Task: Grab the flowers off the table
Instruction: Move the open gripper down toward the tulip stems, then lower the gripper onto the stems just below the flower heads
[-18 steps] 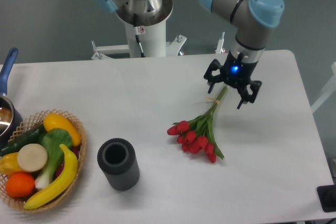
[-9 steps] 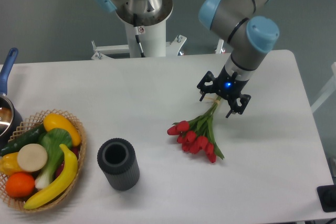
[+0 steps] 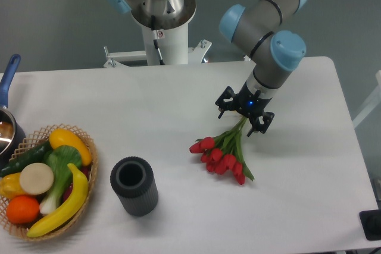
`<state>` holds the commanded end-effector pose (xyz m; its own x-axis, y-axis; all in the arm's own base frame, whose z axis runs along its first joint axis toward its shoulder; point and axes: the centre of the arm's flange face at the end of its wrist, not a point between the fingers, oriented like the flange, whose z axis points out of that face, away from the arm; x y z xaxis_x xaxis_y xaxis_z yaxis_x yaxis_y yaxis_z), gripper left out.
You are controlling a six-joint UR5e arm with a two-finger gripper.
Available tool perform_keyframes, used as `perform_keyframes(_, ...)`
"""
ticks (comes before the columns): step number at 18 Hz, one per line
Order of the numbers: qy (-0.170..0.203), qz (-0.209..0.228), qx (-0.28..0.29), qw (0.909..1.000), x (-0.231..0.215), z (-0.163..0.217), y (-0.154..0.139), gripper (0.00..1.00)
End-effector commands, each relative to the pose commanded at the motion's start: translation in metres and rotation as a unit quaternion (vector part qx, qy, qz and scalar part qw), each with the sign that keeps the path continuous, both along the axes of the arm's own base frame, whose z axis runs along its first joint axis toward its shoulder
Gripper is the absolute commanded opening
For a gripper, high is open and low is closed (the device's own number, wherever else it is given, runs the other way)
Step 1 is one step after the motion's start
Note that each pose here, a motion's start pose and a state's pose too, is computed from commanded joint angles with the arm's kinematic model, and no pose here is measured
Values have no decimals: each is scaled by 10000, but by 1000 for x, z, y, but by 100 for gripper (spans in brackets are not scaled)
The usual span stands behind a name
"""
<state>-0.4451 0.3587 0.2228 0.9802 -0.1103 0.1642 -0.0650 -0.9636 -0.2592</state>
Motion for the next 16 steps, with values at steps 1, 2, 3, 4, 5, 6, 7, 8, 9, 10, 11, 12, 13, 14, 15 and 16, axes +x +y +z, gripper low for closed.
perform_keyframes(1,1,-2,-24,10000,-2,-2,0,100)
perform_keyframes(2,37,-12,-132,9999,-4,-5,-1,100)
perform_keyframes(3,146,-33,-277,9995,-5,-5,-3,100)
perform_keyframes(4,227,-51,-392,9990,-6,-8,-5,100)
perform_keyframes(5,238,-64,-455,9987,-7,-12,-5,100)
perform_keyframes(6,242,-89,-478,9985,-6,-14,-4,100)
perform_keyframes(7,251,-111,-474,9985,-6,-14,-3,100)
perform_keyframes(8,241,-97,-479,9985,-5,-14,-3,100)
perform_keyframes(9,242,-112,-479,9985,-5,-14,-1,100)
perform_keyframes(10,229,-136,-484,9985,-3,-17,1,100)
perform_keyframes(11,250,-150,-475,9984,-3,-17,3,100)
perform_keyframes(12,249,-150,-476,9984,-4,-20,4,100)
perform_keyframes(13,242,-151,-479,9984,-4,-22,4,100)
perform_keyframes(14,235,-151,-482,9984,-5,-23,5,100)
perform_keyframes(15,223,-167,-486,9984,-5,-27,6,100)
perform_keyframes(16,209,-168,-492,9984,-5,-31,6,100)
